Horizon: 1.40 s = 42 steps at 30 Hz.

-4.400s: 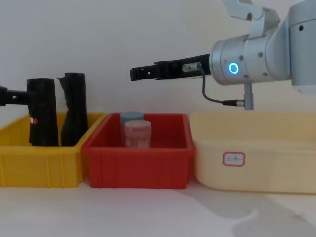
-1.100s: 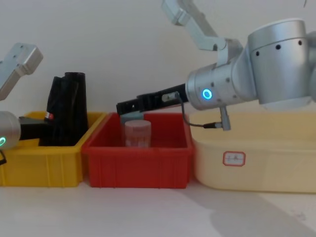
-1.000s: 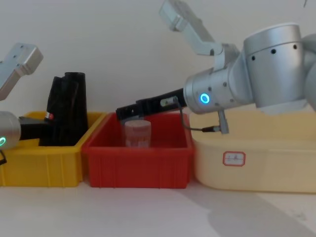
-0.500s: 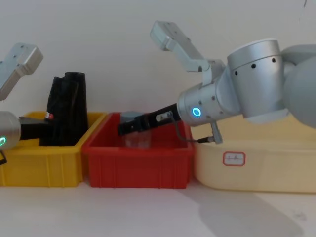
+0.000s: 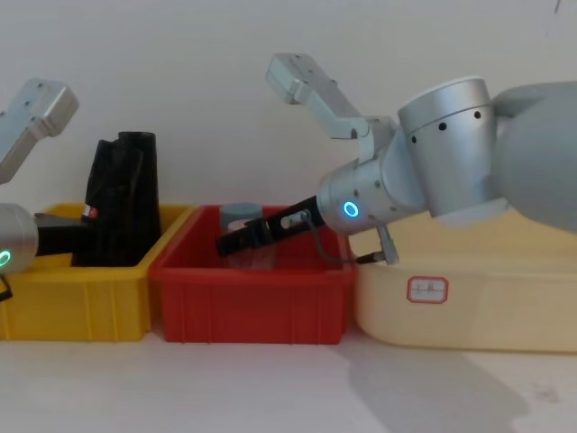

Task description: Pick up the garbage bag with the one hand and transfer it to the other hand.

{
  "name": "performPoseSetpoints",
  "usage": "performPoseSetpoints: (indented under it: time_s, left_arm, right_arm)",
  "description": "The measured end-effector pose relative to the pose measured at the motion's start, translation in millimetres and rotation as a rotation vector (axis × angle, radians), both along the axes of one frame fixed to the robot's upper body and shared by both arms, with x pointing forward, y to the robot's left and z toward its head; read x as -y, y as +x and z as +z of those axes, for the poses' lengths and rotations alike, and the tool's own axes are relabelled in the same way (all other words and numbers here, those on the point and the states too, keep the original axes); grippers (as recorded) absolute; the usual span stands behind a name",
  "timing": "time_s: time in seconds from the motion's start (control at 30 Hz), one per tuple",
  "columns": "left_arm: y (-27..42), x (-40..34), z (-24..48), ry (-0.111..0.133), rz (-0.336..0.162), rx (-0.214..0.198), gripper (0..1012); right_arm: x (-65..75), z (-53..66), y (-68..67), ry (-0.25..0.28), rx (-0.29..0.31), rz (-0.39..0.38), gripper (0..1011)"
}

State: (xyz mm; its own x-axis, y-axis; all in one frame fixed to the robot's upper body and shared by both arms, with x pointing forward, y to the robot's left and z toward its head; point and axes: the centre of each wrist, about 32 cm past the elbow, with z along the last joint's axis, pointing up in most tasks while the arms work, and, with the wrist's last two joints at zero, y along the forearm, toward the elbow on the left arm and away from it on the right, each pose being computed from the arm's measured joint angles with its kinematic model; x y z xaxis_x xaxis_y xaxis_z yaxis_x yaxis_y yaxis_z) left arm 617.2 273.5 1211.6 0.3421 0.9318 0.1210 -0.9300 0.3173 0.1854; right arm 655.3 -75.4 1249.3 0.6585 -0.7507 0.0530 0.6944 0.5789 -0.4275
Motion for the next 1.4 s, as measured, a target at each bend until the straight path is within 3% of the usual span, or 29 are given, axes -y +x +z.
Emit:
performPoseSetpoints:
  time_s: [0.27,0.57,0.73,1.1,1.4]
  left_arm:
    - [0.0,-0.1,0.0,0.0,0.0,0.0,390]
    - [0.0,0.0,0.0,0.0,0.0,0.0,390]
    - [0.0,0.0,0.0,0.0,0.0,0.0,390]
    - [0.0,0.0,0.0,0.0,0.0,0.0,390]
    - [0.0,0.0,0.0,0.0,0.0,0.0,390]
  right_arm:
    - [-1.5,-1.6,4.1,-0.016,0.0,0.001,1001]
    - [-2.1,-2.6,6.2,-0.026,-0.001,0.002,818]
    - [-2.2,-2.6,6.9,-0.028,0.001,0.003,665]
    - [-2.4,-2.3,7.0,-0.029,0.003,0.004,666]
    - [5.0,1.1,-9.2,0.017,0.053,0.012,665]
